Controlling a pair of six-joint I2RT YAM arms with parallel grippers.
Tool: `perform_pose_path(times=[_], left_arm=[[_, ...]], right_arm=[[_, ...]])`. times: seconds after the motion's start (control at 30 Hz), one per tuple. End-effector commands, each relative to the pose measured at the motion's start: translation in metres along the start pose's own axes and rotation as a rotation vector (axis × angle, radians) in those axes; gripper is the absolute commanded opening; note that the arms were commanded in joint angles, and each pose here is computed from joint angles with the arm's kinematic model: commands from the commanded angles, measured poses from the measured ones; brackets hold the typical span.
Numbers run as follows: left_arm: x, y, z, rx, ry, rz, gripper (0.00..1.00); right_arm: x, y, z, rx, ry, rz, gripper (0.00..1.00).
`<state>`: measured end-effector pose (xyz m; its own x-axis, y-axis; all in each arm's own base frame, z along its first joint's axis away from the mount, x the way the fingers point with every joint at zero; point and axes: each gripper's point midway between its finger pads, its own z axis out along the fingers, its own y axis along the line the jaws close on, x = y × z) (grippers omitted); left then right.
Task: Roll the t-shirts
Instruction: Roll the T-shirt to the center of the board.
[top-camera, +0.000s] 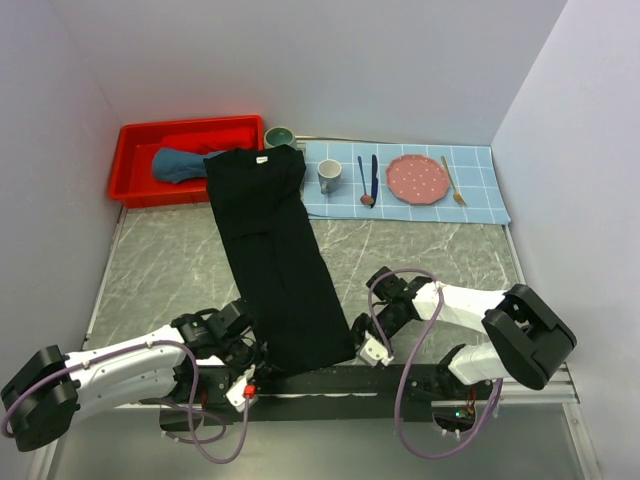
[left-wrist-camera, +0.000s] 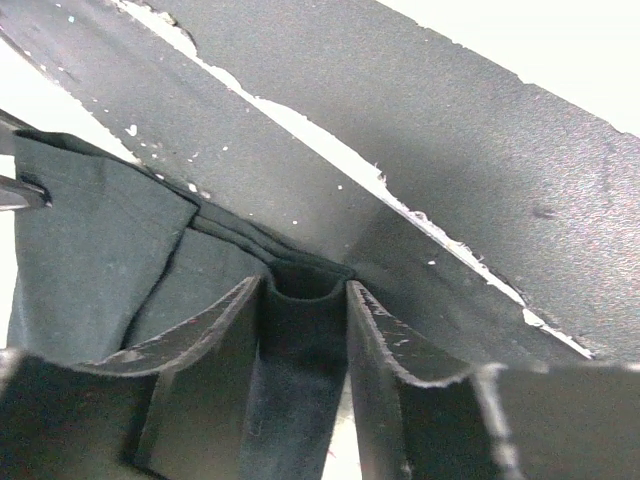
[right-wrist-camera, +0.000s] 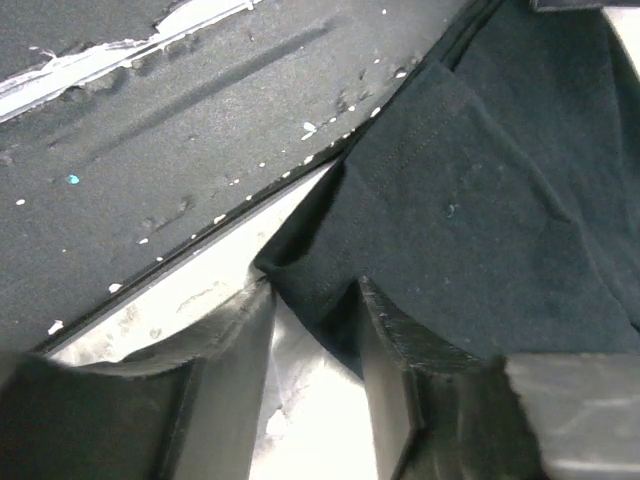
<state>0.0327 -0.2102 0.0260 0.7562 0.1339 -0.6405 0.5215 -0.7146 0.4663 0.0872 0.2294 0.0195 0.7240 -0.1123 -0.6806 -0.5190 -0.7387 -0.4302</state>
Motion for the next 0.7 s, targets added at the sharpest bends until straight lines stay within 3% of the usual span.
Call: perform_pose_path(times=[0.0,0.13,0.23,0.43,0.53,0.57,0.67], left_arm=[[-0.006,0.006,-0.001,0.008,-0.012,-0.008,0.41],[-0.012,0.007,-0.003,0.014,-0.01,0.005,0.33],[-0.018,0.011,-0.005,0.01,-0.002,-0.015,0.31],[-0.029,0.026,-0.005,-0.001,0.012,-0.134,0.27],[-0.037,0.044,-0.002,-0.024,0.009,-0.233,0.17],[-0.039,0.046,-0.002,-0.026,0.014,-0.297,0.03],[-0.044,0.059,-0.003,-0.055,0.013,-0.373,0.01]], right_arm=[[0.008,0.02,0.007,-0.101,0.031,-0.222,0.4],[0.009,0.02,0.008,-0.105,0.038,-0.167,0.22],[0.006,0.017,0.004,-0.102,0.039,-0.119,0.15],[-0.016,0.009,-0.007,-0.051,0.018,-0.003,0.12],[-0.019,-0.001,-0.014,-0.013,0.028,0.107,0.11],[-0.022,-0.009,-0.017,0.008,0.03,0.13,0.11],[-0.03,-0.017,-0.024,0.057,0.023,0.213,0.1]])
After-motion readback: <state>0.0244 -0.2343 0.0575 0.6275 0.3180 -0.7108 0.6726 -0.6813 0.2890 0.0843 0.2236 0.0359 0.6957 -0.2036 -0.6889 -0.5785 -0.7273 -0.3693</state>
